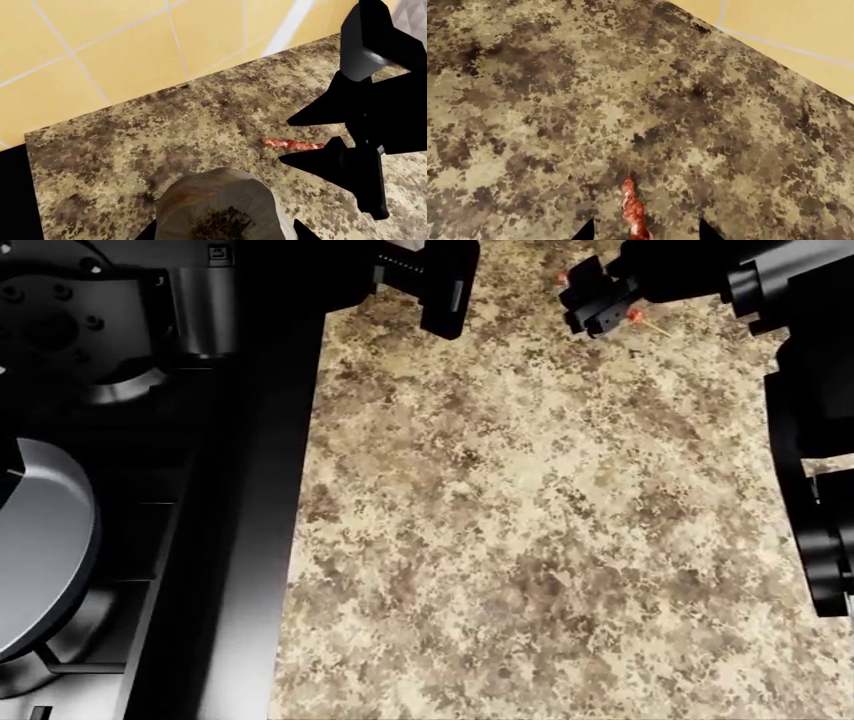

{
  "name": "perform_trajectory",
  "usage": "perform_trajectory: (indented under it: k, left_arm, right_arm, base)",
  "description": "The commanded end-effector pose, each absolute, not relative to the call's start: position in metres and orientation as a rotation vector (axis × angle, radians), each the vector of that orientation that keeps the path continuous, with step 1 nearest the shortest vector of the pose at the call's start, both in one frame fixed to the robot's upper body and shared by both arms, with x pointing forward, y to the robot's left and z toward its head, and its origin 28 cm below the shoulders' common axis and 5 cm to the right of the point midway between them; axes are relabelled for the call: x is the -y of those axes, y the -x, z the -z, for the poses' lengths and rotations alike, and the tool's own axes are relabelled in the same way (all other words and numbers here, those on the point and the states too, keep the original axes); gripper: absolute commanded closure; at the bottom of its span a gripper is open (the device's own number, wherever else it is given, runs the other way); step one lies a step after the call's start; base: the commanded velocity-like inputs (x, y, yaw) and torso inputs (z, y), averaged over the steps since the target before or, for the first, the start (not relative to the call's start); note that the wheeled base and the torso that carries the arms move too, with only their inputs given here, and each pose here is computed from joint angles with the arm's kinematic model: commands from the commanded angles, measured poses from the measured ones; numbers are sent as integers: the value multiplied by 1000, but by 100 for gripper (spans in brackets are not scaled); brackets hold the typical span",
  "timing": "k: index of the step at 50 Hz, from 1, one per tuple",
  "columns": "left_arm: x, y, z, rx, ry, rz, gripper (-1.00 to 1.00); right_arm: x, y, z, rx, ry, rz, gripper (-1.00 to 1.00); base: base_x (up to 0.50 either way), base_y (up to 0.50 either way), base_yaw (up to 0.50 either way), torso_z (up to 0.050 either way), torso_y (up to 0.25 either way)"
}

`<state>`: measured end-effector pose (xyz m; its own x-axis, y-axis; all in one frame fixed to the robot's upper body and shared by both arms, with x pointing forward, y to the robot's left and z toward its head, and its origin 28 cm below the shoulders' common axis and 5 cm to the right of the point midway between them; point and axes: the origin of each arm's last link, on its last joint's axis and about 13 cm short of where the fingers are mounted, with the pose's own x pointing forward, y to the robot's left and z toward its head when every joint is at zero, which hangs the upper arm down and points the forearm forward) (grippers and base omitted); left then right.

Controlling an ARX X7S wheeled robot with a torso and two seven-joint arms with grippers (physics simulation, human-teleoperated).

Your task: Place both pans onto different burners. Then place the garlic and the kebabs on different pans.

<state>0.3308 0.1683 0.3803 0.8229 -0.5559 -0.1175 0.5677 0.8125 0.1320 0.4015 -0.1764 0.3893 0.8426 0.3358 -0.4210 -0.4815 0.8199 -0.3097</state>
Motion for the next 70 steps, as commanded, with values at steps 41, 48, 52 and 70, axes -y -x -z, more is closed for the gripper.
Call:
perform_trajectory:
  k: [41,48,52,70]
  left_arm:
    - [-166,-326,-377,-89,-119,626,100]
    - [-167,-325,-378,-87,-118,627,100]
    - [-167,-325,-378,-85,-117,627,100]
    - [-167,-319,-376,-67,-117,631,100]
  right_arm:
    - [181,-412,-327,-541,452,-313,100]
    - [182,-412,-329,-533,452,-308,100]
    - [181,-412,-330,-529,451,-308,100]
    - [190,-409,-345,-440,388,-279,100]
  base:
    - [4,2,5,-2,70]
    - [2,0,0,-5,250]
    - [0,0,0,-6,250]
    - [1,0,0,-1,66]
